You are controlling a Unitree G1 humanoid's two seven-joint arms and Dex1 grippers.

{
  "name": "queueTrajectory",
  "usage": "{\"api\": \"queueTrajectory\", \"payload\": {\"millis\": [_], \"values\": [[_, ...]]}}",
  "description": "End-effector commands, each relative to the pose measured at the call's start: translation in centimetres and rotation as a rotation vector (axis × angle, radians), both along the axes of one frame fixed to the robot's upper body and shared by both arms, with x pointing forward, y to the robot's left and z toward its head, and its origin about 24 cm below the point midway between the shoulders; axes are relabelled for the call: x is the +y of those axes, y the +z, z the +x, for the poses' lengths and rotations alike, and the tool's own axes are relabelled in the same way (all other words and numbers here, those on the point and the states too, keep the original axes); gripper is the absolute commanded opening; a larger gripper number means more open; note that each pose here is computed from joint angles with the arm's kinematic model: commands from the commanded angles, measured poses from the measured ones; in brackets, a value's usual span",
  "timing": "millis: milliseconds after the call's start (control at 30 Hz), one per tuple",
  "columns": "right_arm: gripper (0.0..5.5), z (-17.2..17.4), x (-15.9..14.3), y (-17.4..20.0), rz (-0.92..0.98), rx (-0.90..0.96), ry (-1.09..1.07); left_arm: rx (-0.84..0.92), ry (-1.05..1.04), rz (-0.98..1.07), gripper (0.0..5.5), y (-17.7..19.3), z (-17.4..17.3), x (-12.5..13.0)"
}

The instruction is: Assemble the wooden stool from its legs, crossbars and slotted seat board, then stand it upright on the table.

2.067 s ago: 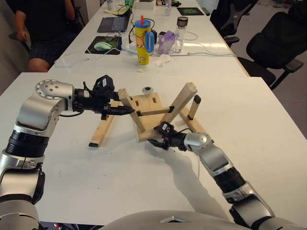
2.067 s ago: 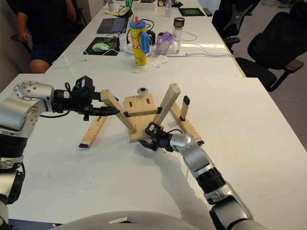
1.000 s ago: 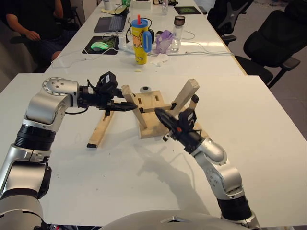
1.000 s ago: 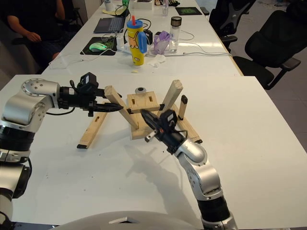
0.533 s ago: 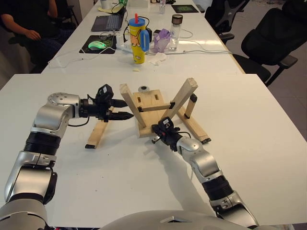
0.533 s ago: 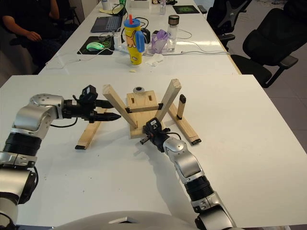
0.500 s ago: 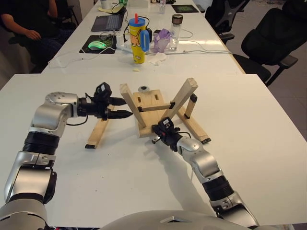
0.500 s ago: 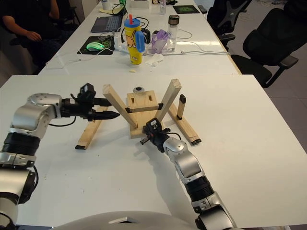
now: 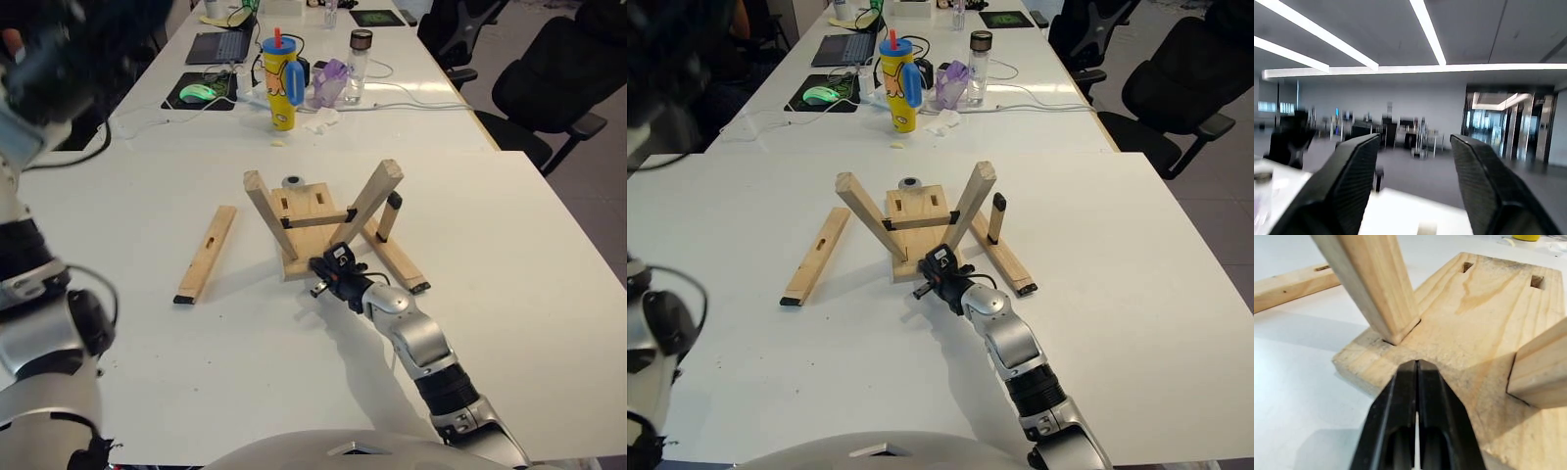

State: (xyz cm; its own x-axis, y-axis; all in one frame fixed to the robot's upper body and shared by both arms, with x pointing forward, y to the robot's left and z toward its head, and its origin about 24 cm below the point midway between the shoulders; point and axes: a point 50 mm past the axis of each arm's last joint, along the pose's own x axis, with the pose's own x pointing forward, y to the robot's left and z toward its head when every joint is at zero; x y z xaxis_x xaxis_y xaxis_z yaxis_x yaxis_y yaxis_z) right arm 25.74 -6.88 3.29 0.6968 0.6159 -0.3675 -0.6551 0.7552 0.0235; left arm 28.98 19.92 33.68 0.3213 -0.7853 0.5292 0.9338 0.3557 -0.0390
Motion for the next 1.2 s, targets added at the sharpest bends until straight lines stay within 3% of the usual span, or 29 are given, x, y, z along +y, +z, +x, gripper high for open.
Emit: {"api": "queueTrajectory", "payload": {"millis": [33, 133, 167, 200, 233, 300, 400, 467, 500, 600, 667, 700, 733, 800, 900, 967, 1033, 1200], "values": [[0.00, -2.9, -1.3, -5.9, -0.130, 0.291, -0.014, 0.282, 0.105, 0.259, 2.08, -8.2, 1.7, -5.2], [0.00, -2.6, -1.1, -5.9, -0.132, 0.293, -0.007, 0.657, 0.171, 0.600, 2.08, -20.8, 0.5, -5.9], [0.00, -2.5, -1.0, -5.9, -0.142, 0.295, -0.002, 0.698, 0.264, 0.660, 2.08, -23.2, 0.2, -5.3], [0.00, -2.4, -1.1, -6.0, -0.151, 0.299, 0.000, 0.664, 0.338, 0.658, 2.08, -23.2, 0.6, -5.0], [0.00, -2.4, -1.2, -6.1, -0.153, 0.305, -0.004, 0.582, 0.382, 0.535, 2.08, -20.9, 1.6, -5.3], [0.00, -2.6, -1.4, -6.3, -0.151, 0.313, -0.016, 0.333, 0.413, 0.282, 2.08, -13.9, 3.0, -5.6], [0.00, -2.8, -1.5, -6.7, -0.148, 0.325, -0.009, -0.022, 0.350, -0.053, 2.08, -2.8, 1.3, -5.2], [0.00, -2.8, -1.5, -6.8, -0.148, 0.326, -0.009, -0.094, 0.236, -0.193, 2.08, 0.7, -0.5, -4.7], [0.00, -2.7, -1.5, -6.8, -0.147, 0.326, -0.010, -0.084, 0.215, -0.154, 2.08, 0.3, -0.6, -4.9], [0.00, -2.4, -1.3, -6.7, -0.144, 0.321, -0.006, 0.298, 0.377, 0.294, 2.08, -11.2, 2.0, -5.9], [0.00, -2.2, -1.2, -6.6, -0.141, 0.316, 0.002, 0.531, 0.387, 0.574, 2.08, -19.6, 0.6, -6.3], [0.00, -2.0, -1.2, -6.5, -0.140, 0.314, 0.002, 0.588, 0.381, 0.622, 1.88, -21.8, -0.3, -6.5], [0.00, -1.8, -1.3, -6.4, -0.140, 0.313, 0.002, 0.568, 0.429, 0.602, 1.81, -22.0, -0.4, -6.6], [0.00, -1.8, -1.5, -6.4, -0.141, 0.314, 0.002, 0.407, 0.594, 0.395, 1.47, -18.1, 1.2, -6.1], [0.00, -1.5, -1.2, -6.0, -0.113, 0.260, 0.009, 0.115, 0.855, 0.103, 1.09, -11.4, 1.6, -3.2], [0.00, -1.2, -0.8, -5.0, -0.052, 0.195, 0.017, -0.026, 0.995, 0.043, 0.76, -9.5, 0.4, -1.5], [0.00, -0.7, -0.5, -3.6, 0.020, 0.111, 0.006, -0.059, 1.089, 0.089, 0.46, -10.7, -1.1, -0.4], [0.00, -0.5, 0.2, -2.8, 0.057, 0.077, 0.016, 0.246, 1.112, 0.394, 0.01, -19.3, -3.8, 0.7]]}}
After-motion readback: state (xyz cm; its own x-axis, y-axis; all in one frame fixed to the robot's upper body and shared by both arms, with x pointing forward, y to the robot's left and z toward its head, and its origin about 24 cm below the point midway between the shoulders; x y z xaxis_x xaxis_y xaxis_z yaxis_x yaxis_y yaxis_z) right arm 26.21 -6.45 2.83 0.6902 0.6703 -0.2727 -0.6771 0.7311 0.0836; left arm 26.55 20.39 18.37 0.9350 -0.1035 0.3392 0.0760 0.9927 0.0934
